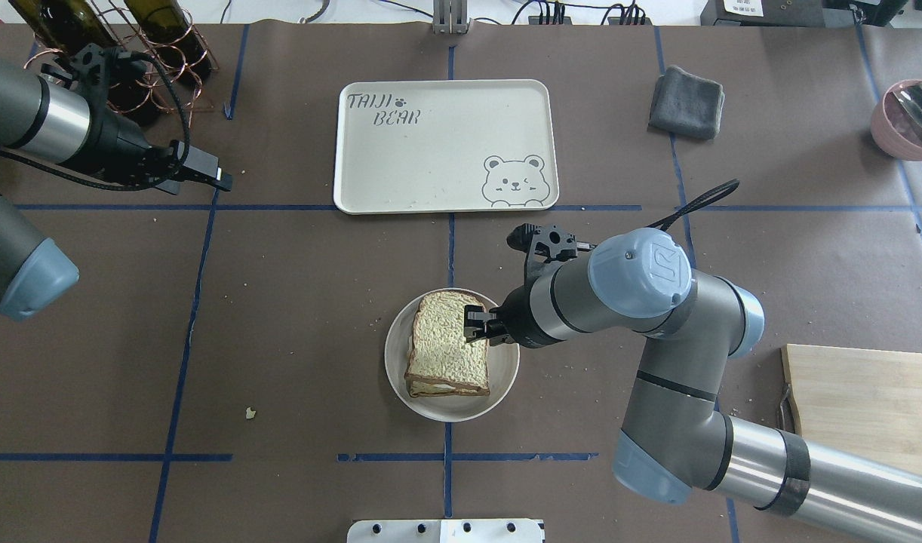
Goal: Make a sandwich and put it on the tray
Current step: 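Lower bread onto egg toast, open right gripper while left arm approaches plate, then grasp the plate rim with the left gripper while the right arm withdraws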
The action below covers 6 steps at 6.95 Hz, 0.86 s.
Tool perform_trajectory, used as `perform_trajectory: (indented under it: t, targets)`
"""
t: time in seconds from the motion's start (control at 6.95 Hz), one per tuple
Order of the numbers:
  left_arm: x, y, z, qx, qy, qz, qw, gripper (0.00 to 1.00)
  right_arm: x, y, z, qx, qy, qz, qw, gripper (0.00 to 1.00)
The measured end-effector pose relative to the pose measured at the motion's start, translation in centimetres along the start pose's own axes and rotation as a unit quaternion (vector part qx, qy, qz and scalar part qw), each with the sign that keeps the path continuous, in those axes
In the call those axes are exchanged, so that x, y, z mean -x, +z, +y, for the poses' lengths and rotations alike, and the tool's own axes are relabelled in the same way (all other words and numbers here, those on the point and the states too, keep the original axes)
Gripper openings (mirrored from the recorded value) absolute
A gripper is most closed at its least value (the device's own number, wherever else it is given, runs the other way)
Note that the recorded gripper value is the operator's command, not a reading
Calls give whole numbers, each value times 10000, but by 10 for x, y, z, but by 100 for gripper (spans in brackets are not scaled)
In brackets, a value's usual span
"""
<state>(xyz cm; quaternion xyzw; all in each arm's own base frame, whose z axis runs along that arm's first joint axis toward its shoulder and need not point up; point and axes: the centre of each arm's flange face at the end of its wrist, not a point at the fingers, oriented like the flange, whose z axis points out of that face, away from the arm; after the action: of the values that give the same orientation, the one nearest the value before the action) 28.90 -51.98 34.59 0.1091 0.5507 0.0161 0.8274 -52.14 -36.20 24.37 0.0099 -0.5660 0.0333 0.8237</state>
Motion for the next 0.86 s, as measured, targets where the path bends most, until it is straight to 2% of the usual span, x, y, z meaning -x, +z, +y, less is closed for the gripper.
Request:
perform_trajectory:
  t: [0.14, 0.29, 0.43, 0.58, 0.72, 0.86]
  targets:
    - [-16, 11, 4, 14, -44, 24, 10000, 100, -4, -8, -14, -40, 72, 50, 10000, 100]
    - [-42, 29, 14, 32, -162, 73, 9998, 100, -13, -26, -39, -57, 242, 202, 9995, 100]
    - [-73, 57, 36, 65, -316, 75, 9994, 100, -27, -50, -71, -72, 446, 411, 9981, 100]
    - [-97, 88, 66, 107, -451, 4, 9989, 95, -45, -73, -100, -95, 506, 686, 9963, 100]
    - [-116, 113, 92, 187, -573, -84, 9981, 81, -65, -92, -125, -93, 347, 1053, 9938, 100]
    - [-130, 129, 112, 300, -702, -159, 9970, 72, -84, -111, -143, -67, 93, 1374, 9904, 100]
